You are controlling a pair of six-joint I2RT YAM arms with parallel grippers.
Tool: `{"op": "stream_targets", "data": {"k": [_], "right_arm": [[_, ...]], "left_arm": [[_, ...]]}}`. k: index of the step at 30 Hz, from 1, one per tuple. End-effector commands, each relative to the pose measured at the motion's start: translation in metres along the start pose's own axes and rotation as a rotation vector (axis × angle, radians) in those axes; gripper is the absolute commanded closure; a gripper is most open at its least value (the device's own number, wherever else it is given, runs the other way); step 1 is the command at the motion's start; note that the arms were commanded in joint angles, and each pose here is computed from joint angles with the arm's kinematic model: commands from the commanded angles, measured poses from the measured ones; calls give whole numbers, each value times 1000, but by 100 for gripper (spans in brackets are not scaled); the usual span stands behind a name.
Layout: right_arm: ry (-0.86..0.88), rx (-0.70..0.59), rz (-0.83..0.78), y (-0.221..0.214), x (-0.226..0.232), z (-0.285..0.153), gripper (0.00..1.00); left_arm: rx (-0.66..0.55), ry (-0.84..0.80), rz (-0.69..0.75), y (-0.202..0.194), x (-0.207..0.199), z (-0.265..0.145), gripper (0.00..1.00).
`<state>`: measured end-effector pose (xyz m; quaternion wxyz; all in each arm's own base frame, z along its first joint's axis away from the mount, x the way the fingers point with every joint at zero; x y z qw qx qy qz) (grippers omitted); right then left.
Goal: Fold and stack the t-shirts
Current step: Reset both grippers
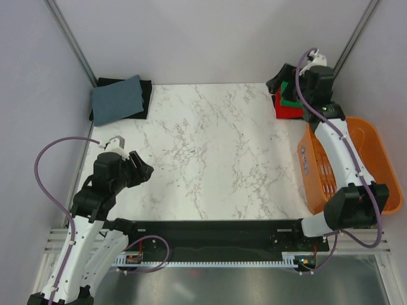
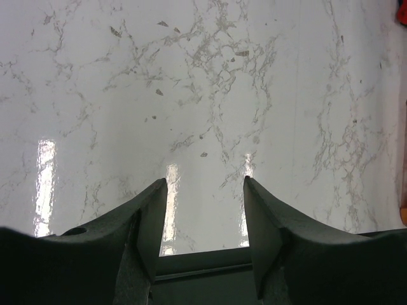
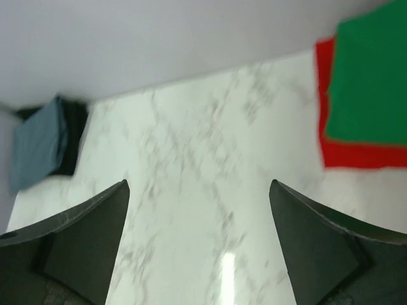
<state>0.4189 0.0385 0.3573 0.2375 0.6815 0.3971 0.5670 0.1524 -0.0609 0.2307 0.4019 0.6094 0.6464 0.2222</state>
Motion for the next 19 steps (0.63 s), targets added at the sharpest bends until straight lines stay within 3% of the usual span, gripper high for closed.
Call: {"op": "stream_targets", "data": {"k": [1,2,5,9,12,19], "right_arm": [[81,167,147,-51,15,-38,2],[80,228,170,-74,5,-46,2],[99,242,196,-95,0,-86,2],[121,164,174,-97,-4,-138,2],[57,137,167,-95,-10,-157,2],[-40,213,138,-107,-24,-170,2]], "left_arm": [[-36,-9,-11,6,-2,-2,41],[-33,-8,-11,5,-2,-1,41],[-29,-6,-11,6,-2,-1,41],[-28,-5,-12,5,-2,-1,42],[-27,-6,-11,5,-2,0,42],[-34,-5,-15,6,-2,-1,42]]}}
Point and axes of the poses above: each gripper's point midway between its finger pads, its own z axis out along the fingers, its own x axis along the line the jaws close on, y = z × x, the point moved 6 cm from there along -z, back along the fingers, and after that the axes turned 13 degrees about z, right-handed, at the moved point
